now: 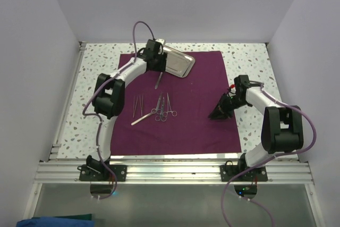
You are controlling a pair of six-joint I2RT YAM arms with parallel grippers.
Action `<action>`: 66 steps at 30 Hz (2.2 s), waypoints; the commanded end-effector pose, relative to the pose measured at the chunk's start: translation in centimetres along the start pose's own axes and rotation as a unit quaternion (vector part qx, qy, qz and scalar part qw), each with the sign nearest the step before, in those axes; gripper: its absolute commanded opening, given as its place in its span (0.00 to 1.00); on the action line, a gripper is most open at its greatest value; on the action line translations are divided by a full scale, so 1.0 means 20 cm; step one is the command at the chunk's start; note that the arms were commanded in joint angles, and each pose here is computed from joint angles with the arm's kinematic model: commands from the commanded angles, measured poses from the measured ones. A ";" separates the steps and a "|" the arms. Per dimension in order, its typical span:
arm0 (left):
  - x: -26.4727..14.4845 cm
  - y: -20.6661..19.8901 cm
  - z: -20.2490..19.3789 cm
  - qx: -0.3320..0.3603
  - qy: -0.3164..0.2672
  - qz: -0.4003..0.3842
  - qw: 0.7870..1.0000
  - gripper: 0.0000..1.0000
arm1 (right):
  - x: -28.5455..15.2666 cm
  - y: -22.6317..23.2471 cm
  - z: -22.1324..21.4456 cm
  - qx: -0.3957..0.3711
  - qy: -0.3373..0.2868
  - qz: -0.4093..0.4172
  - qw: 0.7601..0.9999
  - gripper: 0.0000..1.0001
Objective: Open and lay out the surgical kit
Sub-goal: Pick up the medical item from the surgical kit, then place the medical item in the surgical kit.
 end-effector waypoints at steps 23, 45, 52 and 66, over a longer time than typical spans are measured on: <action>0.14 -0.04 -0.16 0.033 0.040 -0.028 0.998 0.46 | 0.02 0.01 0.13 0.009 0.002 -0.015 1.000 0.20; -0.14 -0.08 0.29 0.001 -0.045 -0.034 0.998 0.00 | -0.11 0.04 0.12 -0.011 -0.024 0.005 1.000 0.19; -0.38 -0.33 0.25 -0.071 -0.050 -0.044 0.995 0.00 | -0.40 0.11 0.05 -0.047 -0.148 -0.029 0.987 0.17; -0.42 -1.14 -0.29 -0.145 0.041 -0.093 0.984 0.00 | -0.44 -0.17 -0.32 -0.028 -0.170 -0.063 0.983 0.56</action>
Point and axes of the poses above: each gripper's point midway between its finger pads, its own x axis out along the fingers, its own y axis along the line the jaws close on, z = x × y, the point moved 7 cm from there along -x, back along the fingers, and after that the axes turned 7 degrees about x, right-handed, at the moved point
